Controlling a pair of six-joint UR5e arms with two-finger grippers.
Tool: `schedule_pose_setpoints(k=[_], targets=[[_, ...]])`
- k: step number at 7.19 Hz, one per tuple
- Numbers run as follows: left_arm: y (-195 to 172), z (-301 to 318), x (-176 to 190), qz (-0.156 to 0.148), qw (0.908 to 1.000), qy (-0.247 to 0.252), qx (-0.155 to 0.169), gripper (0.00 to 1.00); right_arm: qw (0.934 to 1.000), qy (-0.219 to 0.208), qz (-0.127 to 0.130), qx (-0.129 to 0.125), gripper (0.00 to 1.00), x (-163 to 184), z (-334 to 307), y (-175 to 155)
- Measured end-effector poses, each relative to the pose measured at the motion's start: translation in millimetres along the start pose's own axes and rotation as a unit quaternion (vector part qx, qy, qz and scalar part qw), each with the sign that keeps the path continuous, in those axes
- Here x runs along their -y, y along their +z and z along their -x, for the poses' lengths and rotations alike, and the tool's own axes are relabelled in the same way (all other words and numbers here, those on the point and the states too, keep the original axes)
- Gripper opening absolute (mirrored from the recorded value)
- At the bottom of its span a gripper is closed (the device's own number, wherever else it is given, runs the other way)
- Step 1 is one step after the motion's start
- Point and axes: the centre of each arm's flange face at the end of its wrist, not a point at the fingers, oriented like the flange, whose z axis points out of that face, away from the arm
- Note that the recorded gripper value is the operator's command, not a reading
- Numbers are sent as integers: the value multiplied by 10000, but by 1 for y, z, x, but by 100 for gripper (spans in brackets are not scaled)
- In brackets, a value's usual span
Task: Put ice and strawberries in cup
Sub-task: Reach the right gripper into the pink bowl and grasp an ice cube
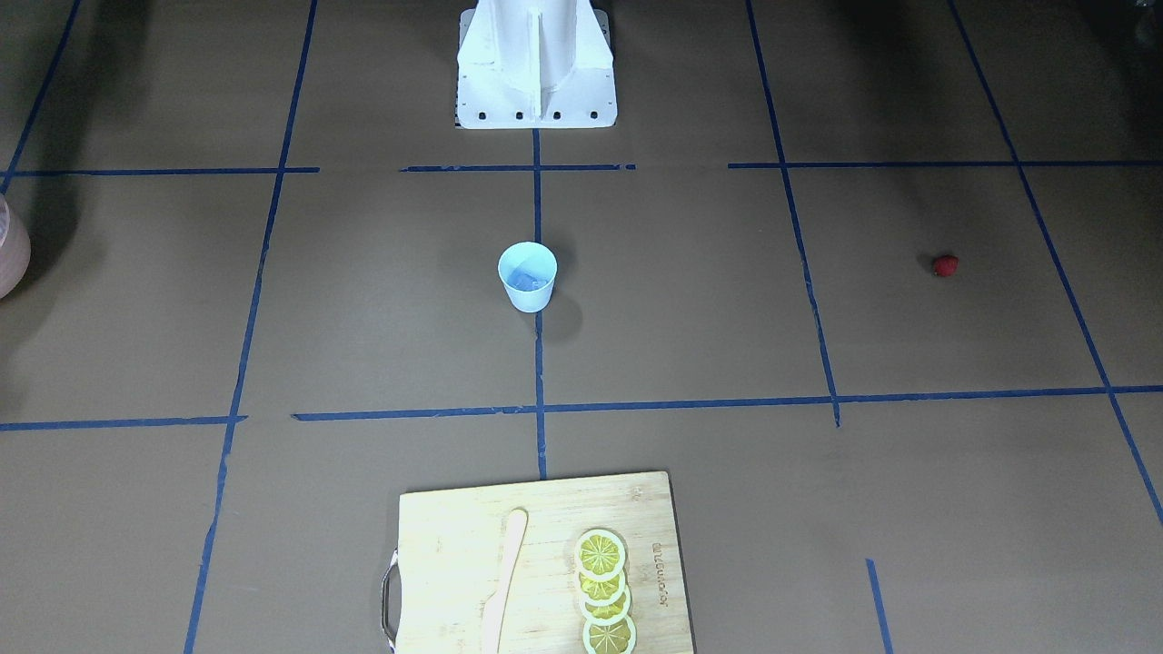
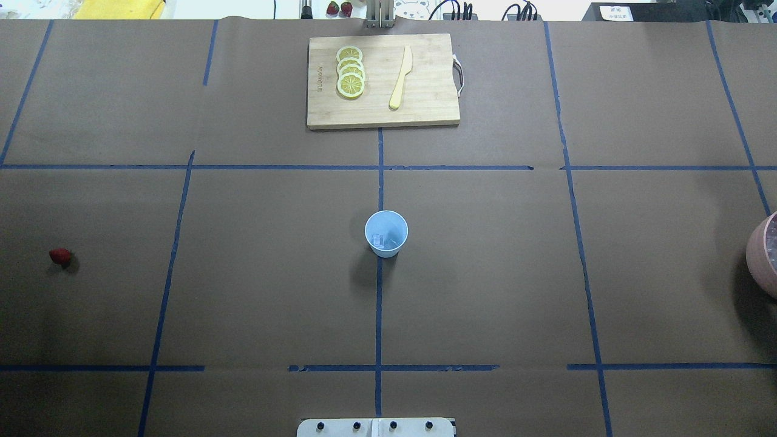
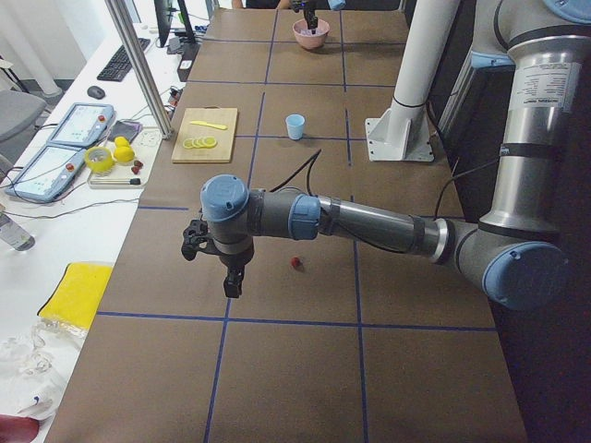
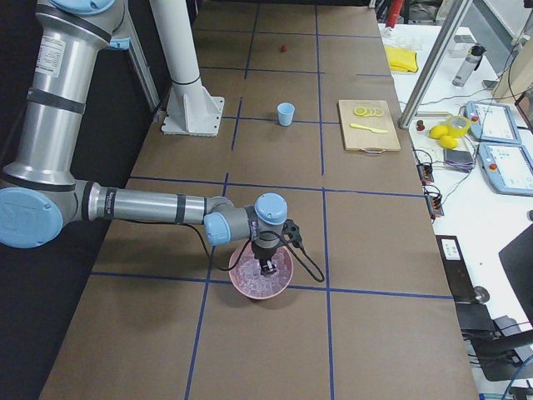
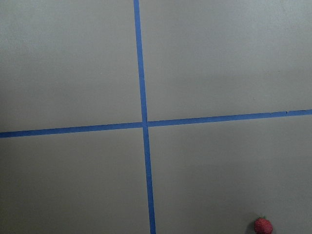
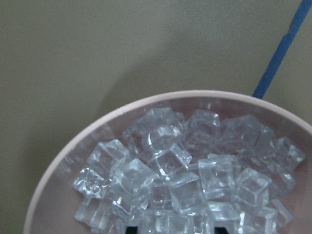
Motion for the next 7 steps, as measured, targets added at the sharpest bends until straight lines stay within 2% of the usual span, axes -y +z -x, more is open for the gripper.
schedule_pose_setpoints(k=[2,3,4,6,7], targets=[[0,0,0,0,10000,3,0,100,10000,16,31,10,61,-7,-1,2],[0,0,0,0,10000,3,0,100,10000,27,47,12,57,-10,-1,3],[0,0,0,0,10000,5,0,100,10000,31,53,12,42,-11,-2,3],[0,0,0,0,10000,3,0,100,10000,28,49,12,28,-11,-1,3],[0,0,0,0,10000,2,0,100,10000,15,34,11,17,-9,0,1]])
